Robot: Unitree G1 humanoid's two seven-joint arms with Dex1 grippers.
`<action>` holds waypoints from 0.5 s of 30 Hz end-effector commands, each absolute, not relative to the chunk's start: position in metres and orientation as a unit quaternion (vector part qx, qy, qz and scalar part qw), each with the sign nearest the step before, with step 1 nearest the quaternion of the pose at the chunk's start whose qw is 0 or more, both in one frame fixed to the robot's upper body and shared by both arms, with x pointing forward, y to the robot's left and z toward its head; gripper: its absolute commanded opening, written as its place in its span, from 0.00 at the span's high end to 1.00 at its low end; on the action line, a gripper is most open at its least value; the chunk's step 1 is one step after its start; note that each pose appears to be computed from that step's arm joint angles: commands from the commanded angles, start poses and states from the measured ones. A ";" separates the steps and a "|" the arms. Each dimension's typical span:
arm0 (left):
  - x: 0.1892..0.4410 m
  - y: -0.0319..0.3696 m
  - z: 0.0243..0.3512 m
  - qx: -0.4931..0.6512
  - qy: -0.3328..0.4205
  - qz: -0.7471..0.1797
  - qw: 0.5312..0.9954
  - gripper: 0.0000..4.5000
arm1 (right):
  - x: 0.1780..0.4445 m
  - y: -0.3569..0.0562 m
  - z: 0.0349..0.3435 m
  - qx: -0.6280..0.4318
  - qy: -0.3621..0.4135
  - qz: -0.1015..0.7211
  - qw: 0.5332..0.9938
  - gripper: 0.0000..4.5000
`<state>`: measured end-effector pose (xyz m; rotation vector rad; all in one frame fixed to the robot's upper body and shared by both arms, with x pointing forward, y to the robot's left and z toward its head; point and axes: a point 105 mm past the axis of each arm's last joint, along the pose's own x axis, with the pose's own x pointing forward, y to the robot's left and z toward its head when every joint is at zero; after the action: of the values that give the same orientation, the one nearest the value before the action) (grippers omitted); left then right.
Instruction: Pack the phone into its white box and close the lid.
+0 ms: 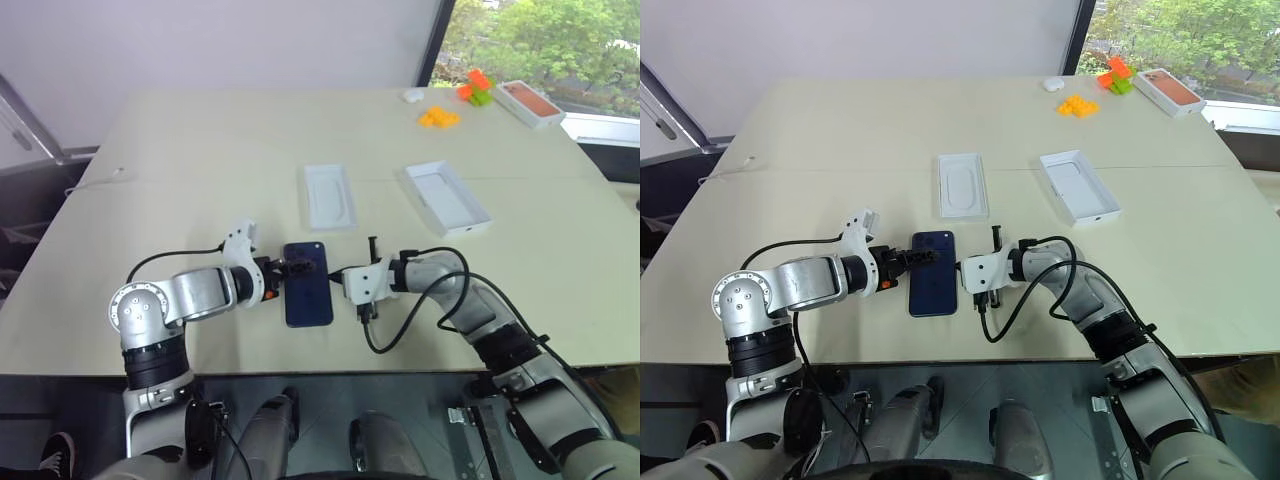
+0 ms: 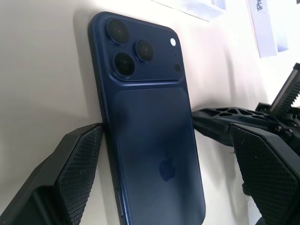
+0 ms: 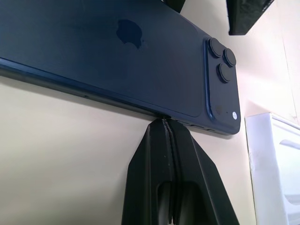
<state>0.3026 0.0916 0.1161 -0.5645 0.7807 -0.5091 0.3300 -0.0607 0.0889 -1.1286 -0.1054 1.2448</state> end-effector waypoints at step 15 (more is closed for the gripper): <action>0.299 0.062 0.141 -0.354 0.373 -0.274 0.812 0.00 | 0.323 -0.049 0.088 -0.488 -0.055 0.567 0.661 0.99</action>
<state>0.3084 0.0903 0.1203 -0.7302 0.8135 -0.4293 0.3308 -0.0621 0.0893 -1.1172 -0.0954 1.2394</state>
